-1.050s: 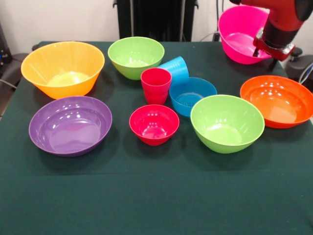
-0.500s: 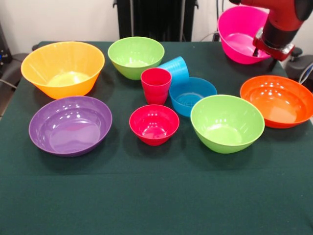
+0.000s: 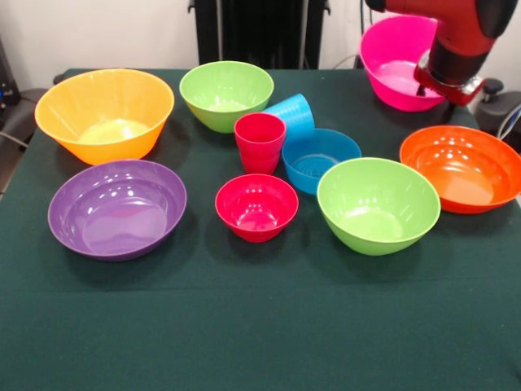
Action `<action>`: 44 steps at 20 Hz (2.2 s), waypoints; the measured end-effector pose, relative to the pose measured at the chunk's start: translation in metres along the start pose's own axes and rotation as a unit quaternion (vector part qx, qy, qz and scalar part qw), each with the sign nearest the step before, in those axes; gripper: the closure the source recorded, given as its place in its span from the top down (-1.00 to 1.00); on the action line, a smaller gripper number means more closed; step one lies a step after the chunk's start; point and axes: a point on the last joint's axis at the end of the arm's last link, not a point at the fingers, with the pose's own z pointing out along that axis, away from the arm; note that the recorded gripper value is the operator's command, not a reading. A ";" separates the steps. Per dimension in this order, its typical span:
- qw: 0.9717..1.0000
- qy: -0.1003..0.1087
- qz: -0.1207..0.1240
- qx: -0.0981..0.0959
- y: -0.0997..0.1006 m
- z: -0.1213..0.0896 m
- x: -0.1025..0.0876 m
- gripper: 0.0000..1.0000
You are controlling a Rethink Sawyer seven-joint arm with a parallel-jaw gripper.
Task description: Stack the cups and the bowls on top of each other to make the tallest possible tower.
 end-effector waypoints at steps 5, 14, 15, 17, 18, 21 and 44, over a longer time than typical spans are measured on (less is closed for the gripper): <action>0.999 -0.022 0.010 -0.034 0.001 -0.021 -0.026 1.00; 0.995 -0.052 0.006 -0.088 0.013 -0.059 -0.048 1.00; 0.994 -0.051 0.006 -0.092 0.014 -0.062 -0.047 1.00; 0.994 -0.046 0.006 -0.099 0.015 -0.069 -0.046 1.00; 0.994 -0.043 0.007 -0.102 0.016 -0.071 -0.045 1.00; 0.993 -0.033 0.006 -0.114 0.018 -0.082 -0.039 1.00; 0.992 0.040 -0.093 0.072 -0.060 -0.133 0.002 1.00</action>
